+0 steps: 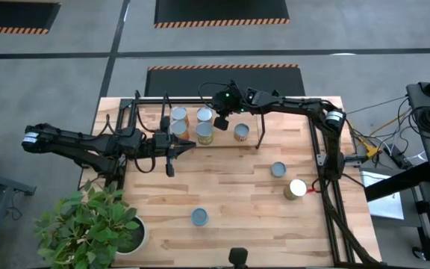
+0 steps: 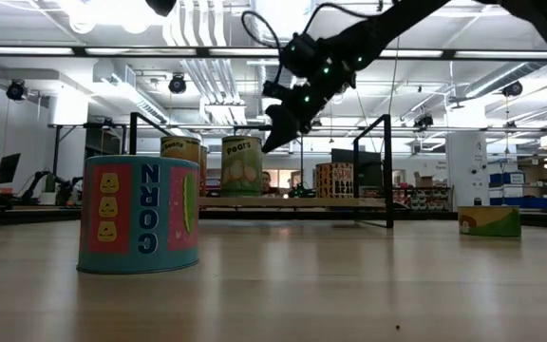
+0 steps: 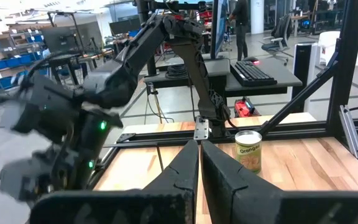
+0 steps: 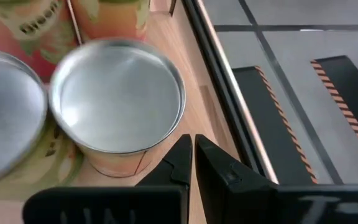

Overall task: Pick and place cans onto a shelf
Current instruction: Put the big green canned orange on the shelf aligned with the other big orange canned corn

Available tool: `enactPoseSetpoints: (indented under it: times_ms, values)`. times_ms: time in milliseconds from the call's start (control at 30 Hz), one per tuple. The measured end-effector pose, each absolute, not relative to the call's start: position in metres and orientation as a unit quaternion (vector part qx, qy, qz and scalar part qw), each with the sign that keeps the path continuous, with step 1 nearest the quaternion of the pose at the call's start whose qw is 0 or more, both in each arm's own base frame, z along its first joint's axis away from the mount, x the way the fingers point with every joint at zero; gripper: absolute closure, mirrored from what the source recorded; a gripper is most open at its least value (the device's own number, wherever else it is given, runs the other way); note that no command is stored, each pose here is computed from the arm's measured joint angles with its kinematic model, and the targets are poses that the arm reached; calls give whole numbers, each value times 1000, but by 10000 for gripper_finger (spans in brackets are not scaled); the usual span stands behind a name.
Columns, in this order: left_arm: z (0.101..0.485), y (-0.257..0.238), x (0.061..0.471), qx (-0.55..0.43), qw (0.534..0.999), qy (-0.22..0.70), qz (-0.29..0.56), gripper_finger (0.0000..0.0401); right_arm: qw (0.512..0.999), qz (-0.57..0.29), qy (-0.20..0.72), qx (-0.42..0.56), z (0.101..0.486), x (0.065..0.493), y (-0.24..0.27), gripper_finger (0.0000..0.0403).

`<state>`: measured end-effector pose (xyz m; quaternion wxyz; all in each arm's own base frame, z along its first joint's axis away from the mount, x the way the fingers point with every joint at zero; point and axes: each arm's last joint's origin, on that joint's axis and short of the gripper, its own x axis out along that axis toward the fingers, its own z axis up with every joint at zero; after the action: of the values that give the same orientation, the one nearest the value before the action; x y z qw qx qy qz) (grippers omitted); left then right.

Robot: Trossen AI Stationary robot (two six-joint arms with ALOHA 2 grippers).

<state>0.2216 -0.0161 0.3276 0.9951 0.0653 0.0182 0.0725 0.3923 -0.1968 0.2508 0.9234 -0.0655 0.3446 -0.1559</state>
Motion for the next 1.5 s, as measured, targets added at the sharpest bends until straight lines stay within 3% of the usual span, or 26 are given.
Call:
enactPoseSetpoints:
  times_ms: [233, 500, 767, 1067, 1233, 1500]
  values:
    - [327, -16, 222, 65, 995, 19, 72, 400, 928, -146, 340, -42, 297, 371, -165, 394]
    - [327, -16, 222, 58, 995, 21, 72, 400, 923, -73, 378, -10, 327, 348, -84, 394]
    - [324, -16, 223, 52, 996, 30, 72, 400, 888, 13, 460, 9, 319, 320, -2, 394]
    - [324, -16, 224, 47, 996, 30, 72, 400, 876, 59, 477, 37, 276, 299, 68, 394]
    - [324, -16, 224, 47, 996, 30, 72, 400, 866, 48, 496, 35, 260, 290, 95, 394]
    - [324, -16, 224, 47, 996, 30, 72, 400, 754, -94, 640, 111, 270, 235, 78, 394]
